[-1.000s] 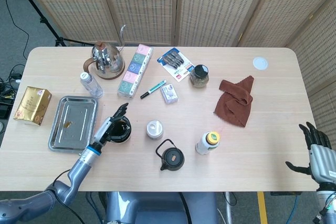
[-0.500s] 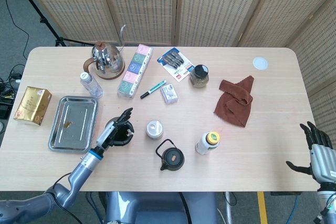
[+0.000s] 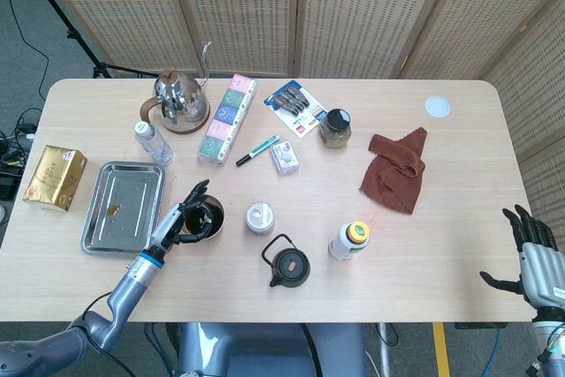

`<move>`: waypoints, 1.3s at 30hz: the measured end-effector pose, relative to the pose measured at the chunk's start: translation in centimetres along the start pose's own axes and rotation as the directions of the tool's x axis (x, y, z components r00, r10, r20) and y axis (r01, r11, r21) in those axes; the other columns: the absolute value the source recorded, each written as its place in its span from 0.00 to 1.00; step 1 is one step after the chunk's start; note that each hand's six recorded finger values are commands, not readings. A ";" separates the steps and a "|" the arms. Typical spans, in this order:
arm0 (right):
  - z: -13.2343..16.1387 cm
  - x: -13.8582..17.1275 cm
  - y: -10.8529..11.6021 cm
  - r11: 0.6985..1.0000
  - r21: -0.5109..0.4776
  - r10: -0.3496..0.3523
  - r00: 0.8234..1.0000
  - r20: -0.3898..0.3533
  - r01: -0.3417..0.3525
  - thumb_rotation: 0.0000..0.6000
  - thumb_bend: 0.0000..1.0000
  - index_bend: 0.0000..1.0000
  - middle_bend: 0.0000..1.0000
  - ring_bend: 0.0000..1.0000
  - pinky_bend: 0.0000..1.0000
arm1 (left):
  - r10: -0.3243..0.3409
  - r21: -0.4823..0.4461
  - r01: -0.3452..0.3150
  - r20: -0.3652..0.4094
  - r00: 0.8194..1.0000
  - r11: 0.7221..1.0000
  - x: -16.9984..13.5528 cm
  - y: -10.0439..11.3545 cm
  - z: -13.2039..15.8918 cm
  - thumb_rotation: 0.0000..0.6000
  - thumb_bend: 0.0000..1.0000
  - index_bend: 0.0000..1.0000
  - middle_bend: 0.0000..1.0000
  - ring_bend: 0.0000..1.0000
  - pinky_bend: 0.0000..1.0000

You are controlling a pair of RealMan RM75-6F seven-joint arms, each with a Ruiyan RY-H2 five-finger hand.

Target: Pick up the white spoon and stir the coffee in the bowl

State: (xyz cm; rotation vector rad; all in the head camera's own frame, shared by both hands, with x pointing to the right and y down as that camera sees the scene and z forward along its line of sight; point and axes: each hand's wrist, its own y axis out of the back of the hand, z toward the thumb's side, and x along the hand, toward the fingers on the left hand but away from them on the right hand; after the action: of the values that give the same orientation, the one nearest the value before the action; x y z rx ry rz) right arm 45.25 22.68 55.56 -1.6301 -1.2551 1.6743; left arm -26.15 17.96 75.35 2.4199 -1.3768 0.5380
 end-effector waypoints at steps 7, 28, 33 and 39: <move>0.0 0.0 0.0 1.000 -0.002 0.002 1.000 0.001 -0.002 1.00 0.00 0.00 0.00 0.00 0.00 | -0.006 0.006 0.006 0.006 1.000 1.000 0.3 -0.3 0.1 1.00 0.48 0.66 0.00 0.00 0.00; 0.1 0.1 0.1 1.000 -0.006 -0.001 1.000 -0.002 0.001 1.00 0.00 0.00 0.00 0.00 0.00 | -0.006 0.035 0.003 0.077 0.997 0.999 -0.6 -0.5 1.4 1.00 0.43 0.22 0.00 0.00 0.00; 0.1 0.1 0.2 1.000 -0.009 -0.002 1.000 -0.006 0.002 1.00 0.00 0.00 0.00 0.00 0.00 | 0.007 0.077 -0.017 0.126 0.992 0.997 -1.0 -0.1 2.7 1.00 0.41 0.16 0.00 0.00 0.00; 0.3 0.3 0.3 1.000 -0.013 -0.007 1.000 -0.015 0.006 1.00 0.00 0.00 0.00 0.00 0.00 | 0.024 0.212 -0.056 0.150 0.988 0.976 -1.8 1.2 4.0 1.00 0.38 0.11 0.00 0.00 0.00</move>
State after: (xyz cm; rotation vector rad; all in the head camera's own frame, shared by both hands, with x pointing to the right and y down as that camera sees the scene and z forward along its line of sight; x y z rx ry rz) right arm 44.96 22.65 55.09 -1.6417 -1.2656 1.6501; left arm -27.39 16.98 71.05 2.6561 -1.4991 0.5550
